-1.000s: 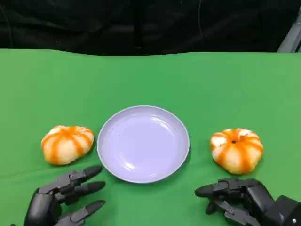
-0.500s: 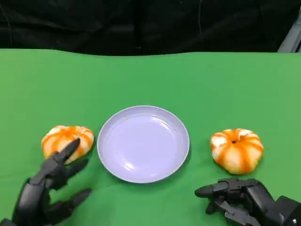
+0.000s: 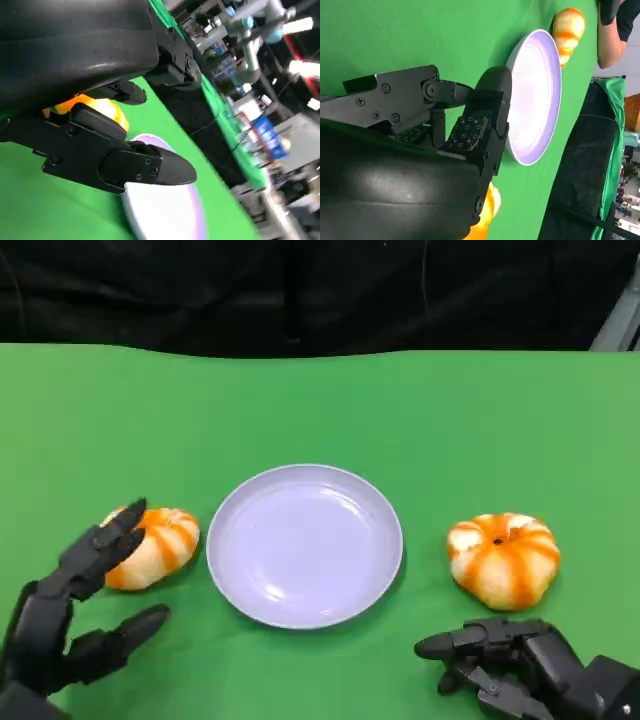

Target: Grasp the bread from the table and place it into the plate.

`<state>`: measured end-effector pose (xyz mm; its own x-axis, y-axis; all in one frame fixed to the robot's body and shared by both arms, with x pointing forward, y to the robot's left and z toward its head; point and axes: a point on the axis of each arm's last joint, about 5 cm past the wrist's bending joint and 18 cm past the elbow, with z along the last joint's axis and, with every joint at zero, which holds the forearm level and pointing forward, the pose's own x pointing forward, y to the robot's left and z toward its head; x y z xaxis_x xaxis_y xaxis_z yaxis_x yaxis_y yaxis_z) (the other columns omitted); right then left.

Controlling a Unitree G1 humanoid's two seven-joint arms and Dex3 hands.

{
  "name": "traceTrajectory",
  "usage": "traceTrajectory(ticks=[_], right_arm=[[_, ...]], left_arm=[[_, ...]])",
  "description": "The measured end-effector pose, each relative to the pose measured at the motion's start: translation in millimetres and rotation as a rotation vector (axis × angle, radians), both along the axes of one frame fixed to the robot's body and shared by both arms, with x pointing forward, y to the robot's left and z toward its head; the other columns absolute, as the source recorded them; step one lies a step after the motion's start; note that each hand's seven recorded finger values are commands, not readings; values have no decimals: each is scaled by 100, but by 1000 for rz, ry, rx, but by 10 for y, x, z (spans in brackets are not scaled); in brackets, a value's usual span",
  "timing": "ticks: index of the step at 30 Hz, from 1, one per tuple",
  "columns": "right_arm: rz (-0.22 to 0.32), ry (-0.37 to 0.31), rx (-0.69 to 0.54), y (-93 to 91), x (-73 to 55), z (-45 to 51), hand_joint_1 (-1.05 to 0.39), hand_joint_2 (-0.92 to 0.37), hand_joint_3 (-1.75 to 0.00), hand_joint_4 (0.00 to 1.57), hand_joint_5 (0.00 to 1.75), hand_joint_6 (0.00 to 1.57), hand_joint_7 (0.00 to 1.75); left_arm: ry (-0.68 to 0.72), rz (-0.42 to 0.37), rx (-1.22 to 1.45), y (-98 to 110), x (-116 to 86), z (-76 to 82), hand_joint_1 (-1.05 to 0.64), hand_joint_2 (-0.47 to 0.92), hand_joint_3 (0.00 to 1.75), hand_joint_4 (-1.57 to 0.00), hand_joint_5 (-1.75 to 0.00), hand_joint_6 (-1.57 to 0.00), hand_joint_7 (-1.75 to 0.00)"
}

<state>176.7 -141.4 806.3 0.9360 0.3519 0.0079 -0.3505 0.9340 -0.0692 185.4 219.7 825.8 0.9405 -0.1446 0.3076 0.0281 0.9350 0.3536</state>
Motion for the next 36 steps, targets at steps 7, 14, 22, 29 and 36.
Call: traceTrajectory(ticks=[7,14,22,29,36], right_arm=[[-3,2,0,1,1,1,-7,-92,-39,80,116,122,8],[-4,4,5,6,3,1,-6,-92,-40,80,116,122,8],[-8,8,12,7,5,1,-7,-92,-39,80,116,122,8],[-8,8,12,6,5,1,-7,-92,-39,80,116,122,8],[-8,7,11,6,5,2,-8,-92,-38,80,115,122,8]], left_arm=[[-28,22,287,36,100,43,-78,92,32,-39,0,-52,-4],[-75,46,481,27,218,56,-75,92,28,-41,-1,-58,-4],[-98,64,588,-13,318,59,-75,92,23,-41,0,-62,-3],[-58,63,644,-30,426,64,-73,92,19,-43,-1,-66,-3],[-15,71,684,-20,488,60,-74,92,17,-45,-1,-58,0]])
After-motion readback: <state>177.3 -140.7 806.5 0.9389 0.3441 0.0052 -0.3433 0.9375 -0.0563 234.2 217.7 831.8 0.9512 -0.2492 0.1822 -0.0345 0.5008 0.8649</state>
